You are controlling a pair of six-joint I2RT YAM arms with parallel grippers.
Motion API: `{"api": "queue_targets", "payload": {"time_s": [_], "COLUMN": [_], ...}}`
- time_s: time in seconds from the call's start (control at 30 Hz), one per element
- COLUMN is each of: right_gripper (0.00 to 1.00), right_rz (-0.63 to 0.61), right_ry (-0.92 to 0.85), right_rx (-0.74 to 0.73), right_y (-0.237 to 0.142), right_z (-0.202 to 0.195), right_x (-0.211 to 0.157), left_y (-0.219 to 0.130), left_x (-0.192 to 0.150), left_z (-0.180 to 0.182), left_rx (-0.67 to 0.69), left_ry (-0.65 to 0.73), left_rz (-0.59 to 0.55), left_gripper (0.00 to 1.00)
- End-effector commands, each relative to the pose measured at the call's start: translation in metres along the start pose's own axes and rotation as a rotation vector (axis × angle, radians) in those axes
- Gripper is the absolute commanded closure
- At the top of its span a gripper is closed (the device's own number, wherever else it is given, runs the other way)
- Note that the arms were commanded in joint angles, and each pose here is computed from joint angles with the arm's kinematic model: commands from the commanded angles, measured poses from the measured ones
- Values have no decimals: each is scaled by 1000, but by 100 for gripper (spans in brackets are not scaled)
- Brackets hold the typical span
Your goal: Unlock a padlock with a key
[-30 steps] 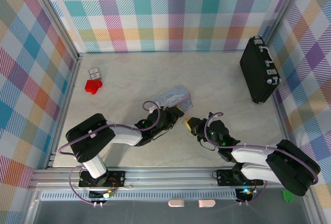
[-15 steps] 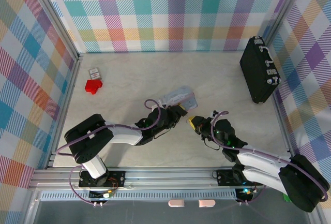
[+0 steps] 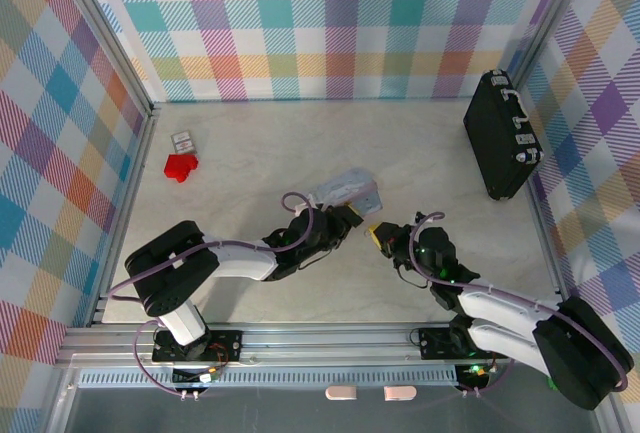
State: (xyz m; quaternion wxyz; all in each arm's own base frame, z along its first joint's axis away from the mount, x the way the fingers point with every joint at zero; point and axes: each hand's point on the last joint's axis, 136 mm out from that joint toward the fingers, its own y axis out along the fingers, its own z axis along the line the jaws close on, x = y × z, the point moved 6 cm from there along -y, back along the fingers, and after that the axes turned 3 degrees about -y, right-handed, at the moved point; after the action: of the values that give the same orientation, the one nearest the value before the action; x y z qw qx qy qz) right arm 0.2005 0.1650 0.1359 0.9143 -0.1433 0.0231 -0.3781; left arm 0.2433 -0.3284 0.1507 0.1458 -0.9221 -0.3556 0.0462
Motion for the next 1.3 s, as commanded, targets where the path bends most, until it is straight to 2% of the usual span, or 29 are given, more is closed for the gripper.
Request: {"api": "queue_targets", "payload": {"time_s": [0.0,0.53,0.87,0.9,1.0,1.1,1.17,1.27], "right_gripper": [100,100,100,97,66,39,34,33], "right_rz": [2,64,20,23,26,64,97,123], "right_ry": [-17,-54,-107,-125,-203,-282,-324,-460], "right_rx": [78,138,101,64,-15,-119,-155,-189], "right_y": [7,10,5,4,-1,-8,-14,-22], "right_z": [24,47,45,40,33,23,18,16], "right_x": [3,-18,-10,-10,-9,-8,-4,-3], "left_y": [-9,-3,-7,-7,-10,-16,-19,-23], "left_x": [-56,-57,-55,-53,-45,-34,-26,-17], "left_z": [-59,-54,-49,-45,-37,-27,-24,-19], "left_rx": [-211,-199,-163,-143,-78,2,25,58], "left_ry": [15,13,28,29,41,54,50,59], "left_rz": [250,242,233,226,197,153,135,111], "left_gripper": [100,100,100,100,100,100,100,100]}}
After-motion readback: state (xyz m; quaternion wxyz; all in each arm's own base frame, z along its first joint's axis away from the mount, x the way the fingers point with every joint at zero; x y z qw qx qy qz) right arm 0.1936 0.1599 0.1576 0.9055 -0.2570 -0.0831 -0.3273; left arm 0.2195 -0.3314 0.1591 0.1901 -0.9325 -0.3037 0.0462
